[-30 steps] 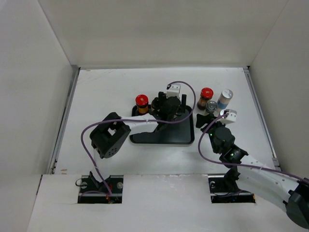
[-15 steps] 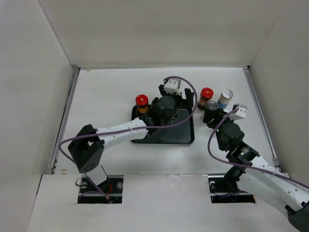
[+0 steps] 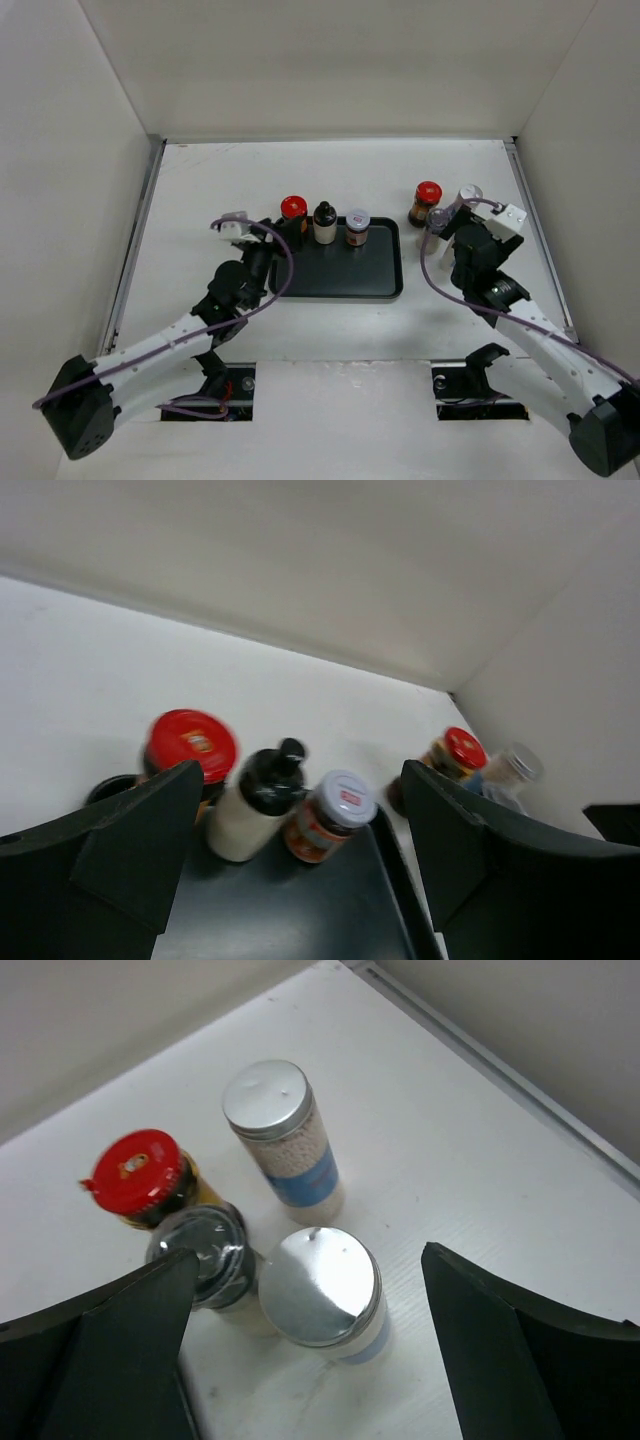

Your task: Organize the condiment bottles

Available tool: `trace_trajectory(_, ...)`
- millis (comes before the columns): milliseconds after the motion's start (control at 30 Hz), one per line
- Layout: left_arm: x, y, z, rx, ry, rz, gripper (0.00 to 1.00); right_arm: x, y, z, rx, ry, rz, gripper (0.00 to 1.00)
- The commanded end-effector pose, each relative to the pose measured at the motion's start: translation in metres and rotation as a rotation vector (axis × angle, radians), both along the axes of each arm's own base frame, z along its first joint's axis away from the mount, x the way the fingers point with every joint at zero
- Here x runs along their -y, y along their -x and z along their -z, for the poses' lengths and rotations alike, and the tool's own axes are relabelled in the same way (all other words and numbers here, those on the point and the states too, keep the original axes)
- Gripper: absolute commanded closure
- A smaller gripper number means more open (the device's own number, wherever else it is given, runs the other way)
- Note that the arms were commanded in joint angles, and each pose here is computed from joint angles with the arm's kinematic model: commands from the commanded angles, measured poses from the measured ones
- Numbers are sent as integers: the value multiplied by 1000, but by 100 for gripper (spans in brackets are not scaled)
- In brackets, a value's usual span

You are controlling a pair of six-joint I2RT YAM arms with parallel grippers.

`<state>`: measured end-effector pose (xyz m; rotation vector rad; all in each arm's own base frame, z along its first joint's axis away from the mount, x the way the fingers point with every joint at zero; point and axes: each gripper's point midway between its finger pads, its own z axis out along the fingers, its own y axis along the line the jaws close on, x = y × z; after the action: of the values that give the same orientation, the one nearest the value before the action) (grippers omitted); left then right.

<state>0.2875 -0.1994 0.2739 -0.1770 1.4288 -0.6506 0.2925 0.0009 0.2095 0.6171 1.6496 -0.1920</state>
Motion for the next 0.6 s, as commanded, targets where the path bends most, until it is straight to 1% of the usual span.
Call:
trace_trajectory(0,-54,0,34,-54,94,-167,20,4,-11,-4,-40,32,18,0)
trace_trajectory(33,-69,1,46,-71,100,-208,20,4,-14,1,-58,34,19,0)
trace_trajectory(133,-94,4,70,-104,92,-274,20,4,-19,12,-90,27,11,0)
trace_trajectory(267,-104,3,86,-131,94,-302,19,11,-26,25,-120,7,23,0)
trace_trajectory(300,-103,2,89,-138,95,-299,19,11,-28,28,-128,-1,19,2)
trace_trajectory(367,-101,0,96,-150,88,-296,19,6,-31,34,-139,-23,-7,6)
trace_trajectory(467,-100,-1,103,-162,81,-293,19,6,-33,41,-153,-35,-8,15)
trace_trajectory(500,-100,-1,105,-164,81,-293,19,6,-33,43,-156,-37,-9,18)
trace_trajectory(567,-100,-1,105,-165,84,-292,19,6,-34,44,-148,-42,-12,30)
